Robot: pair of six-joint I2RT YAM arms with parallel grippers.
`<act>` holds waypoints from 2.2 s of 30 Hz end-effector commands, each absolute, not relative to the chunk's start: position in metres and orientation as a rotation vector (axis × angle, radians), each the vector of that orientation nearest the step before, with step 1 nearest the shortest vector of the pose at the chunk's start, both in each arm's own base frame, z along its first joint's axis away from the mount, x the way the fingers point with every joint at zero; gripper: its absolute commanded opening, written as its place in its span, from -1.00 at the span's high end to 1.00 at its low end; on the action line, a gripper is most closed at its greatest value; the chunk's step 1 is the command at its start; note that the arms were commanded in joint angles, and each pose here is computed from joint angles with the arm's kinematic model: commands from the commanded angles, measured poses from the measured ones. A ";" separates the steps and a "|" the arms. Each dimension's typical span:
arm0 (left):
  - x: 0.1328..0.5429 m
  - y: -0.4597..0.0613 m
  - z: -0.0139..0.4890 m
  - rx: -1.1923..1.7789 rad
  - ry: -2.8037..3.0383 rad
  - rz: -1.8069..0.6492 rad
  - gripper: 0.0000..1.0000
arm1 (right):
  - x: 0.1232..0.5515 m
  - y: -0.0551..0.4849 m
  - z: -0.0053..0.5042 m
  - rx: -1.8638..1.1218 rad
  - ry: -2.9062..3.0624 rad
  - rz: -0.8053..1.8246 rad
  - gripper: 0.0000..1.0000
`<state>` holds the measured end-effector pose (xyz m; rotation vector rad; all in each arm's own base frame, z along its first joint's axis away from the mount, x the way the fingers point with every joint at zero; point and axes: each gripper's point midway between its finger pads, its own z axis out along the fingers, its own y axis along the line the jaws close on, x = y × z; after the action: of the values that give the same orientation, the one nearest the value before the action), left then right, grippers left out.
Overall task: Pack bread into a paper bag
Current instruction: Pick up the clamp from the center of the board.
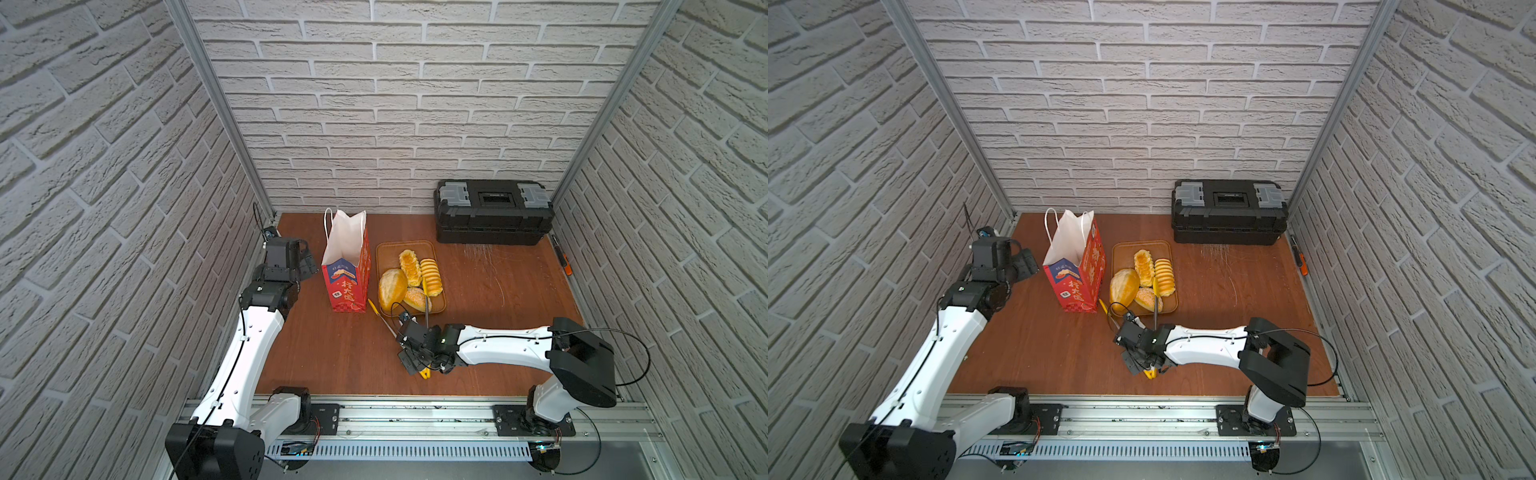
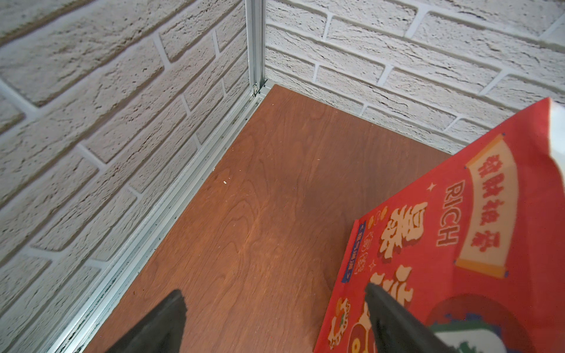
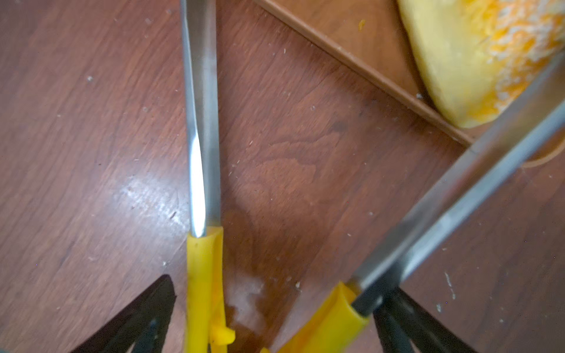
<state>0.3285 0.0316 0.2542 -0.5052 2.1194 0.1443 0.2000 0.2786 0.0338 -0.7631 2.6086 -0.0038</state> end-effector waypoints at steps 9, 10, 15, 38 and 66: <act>0.326 0.030 0.252 -0.502 2.110 0.138 -0.88 | 0.210 0.283 0.023 -0.740 2.590 -0.140 -0.99; 0.326 0.030 0.251 -0.501 2.112 0.137 -0.88 | 0.210 0.283 0.020 -0.734 2.597 -0.155 -0.99; 0.328 0.030 0.250 -0.502 2.114 0.136 -0.88 | 0.212 0.274 0.005 -0.665 2.625 -0.184 -0.97; 0.331 0.028 0.242 -0.510 2.133 0.130 -0.88 | 0.219 0.250 0.043 -0.524 2.524 -0.074 -0.20; 0.329 0.028 0.242 -0.512 2.151 0.135 -0.88 | 0.218 0.274 0.108 -0.533 2.394 0.297 0.70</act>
<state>0.3266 0.0301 0.2386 -0.5101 2.1590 0.1454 0.2154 0.2603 0.0850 -0.5199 2.4715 0.1908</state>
